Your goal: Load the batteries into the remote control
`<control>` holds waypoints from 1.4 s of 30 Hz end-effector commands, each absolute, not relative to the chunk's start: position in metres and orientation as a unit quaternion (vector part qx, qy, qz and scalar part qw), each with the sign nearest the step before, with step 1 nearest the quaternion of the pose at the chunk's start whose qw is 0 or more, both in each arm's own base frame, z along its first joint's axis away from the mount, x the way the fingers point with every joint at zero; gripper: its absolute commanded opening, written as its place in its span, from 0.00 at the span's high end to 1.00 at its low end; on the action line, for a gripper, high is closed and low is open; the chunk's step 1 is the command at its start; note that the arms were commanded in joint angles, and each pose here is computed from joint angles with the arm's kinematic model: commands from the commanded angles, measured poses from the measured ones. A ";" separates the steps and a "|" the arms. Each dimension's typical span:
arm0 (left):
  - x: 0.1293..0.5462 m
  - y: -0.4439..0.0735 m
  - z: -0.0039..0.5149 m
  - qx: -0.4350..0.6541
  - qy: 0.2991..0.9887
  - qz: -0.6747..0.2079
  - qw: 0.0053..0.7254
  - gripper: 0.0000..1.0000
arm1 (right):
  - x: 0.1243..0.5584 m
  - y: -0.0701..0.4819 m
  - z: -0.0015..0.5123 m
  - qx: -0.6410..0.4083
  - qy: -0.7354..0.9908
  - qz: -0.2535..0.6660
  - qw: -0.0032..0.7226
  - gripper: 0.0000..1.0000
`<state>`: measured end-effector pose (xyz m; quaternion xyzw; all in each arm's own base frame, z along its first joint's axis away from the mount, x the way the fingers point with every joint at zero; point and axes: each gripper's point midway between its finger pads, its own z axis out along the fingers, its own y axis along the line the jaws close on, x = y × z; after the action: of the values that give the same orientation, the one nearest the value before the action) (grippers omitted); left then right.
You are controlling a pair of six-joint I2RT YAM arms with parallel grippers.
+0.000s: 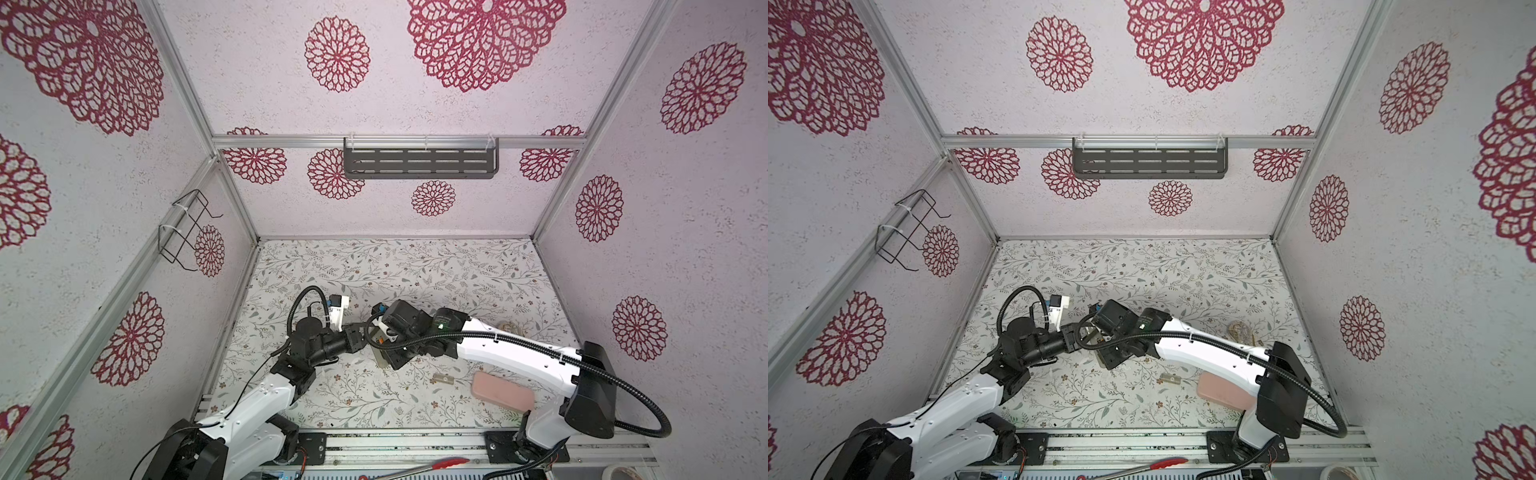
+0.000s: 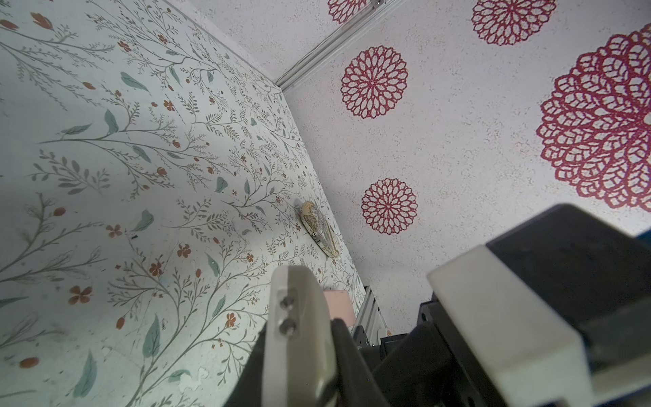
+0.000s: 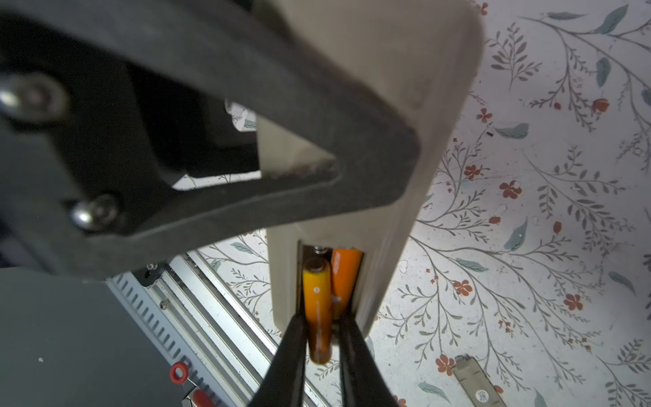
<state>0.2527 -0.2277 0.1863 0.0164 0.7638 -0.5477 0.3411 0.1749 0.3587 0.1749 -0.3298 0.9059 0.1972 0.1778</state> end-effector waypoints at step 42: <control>0.291 -0.262 0.198 0.014 0.661 -0.694 0.284 1.00 | 0.226 0.324 0.157 -0.258 0.944 0.152 0.138 0.83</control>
<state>0.2951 -0.2599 0.1582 -0.0293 0.7076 -0.6577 0.2569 0.2256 0.3380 0.1682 -0.2661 0.9338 0.1797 0.1575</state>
